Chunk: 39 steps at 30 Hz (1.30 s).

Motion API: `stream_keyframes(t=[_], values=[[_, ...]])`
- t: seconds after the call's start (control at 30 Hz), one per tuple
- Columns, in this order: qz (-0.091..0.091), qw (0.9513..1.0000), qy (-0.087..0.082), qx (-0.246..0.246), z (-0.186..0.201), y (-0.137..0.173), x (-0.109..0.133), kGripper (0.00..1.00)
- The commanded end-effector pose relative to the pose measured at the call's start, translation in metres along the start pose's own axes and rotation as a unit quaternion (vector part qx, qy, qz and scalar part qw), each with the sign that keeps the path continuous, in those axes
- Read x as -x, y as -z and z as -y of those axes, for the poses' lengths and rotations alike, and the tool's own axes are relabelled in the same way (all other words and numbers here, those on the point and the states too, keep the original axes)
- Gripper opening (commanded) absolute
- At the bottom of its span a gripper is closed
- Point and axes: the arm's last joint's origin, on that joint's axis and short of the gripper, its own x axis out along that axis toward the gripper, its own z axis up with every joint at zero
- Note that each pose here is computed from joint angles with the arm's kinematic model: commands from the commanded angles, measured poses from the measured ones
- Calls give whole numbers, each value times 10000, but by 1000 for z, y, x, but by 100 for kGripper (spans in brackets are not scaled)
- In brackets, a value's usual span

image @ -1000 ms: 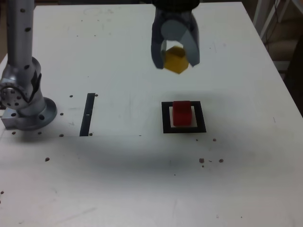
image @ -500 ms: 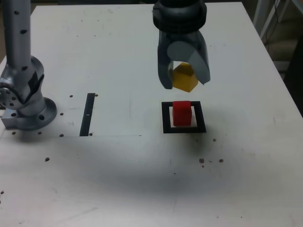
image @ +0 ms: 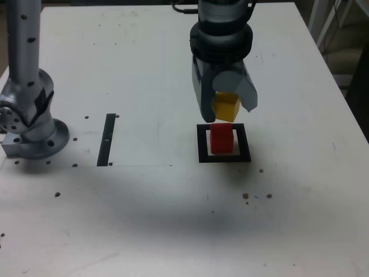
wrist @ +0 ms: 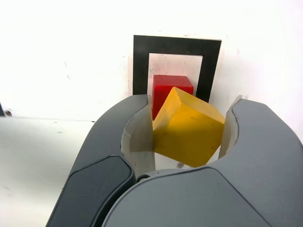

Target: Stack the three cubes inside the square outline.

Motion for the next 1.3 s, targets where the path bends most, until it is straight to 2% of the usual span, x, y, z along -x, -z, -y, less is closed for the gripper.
stream_keyframes(t=[0.0,0.27,0.53,0.73,1.27], values=[[36,9999,-5,130,2,-1,1,28],[-6,9986,15,522,1,0,6,28],[-176,9976,-3,666,3,1,-6,28],[-248,9966,-86,777,6,-4,-16,28],[-279,9938,-117,1072,11,-5,-21,28]])
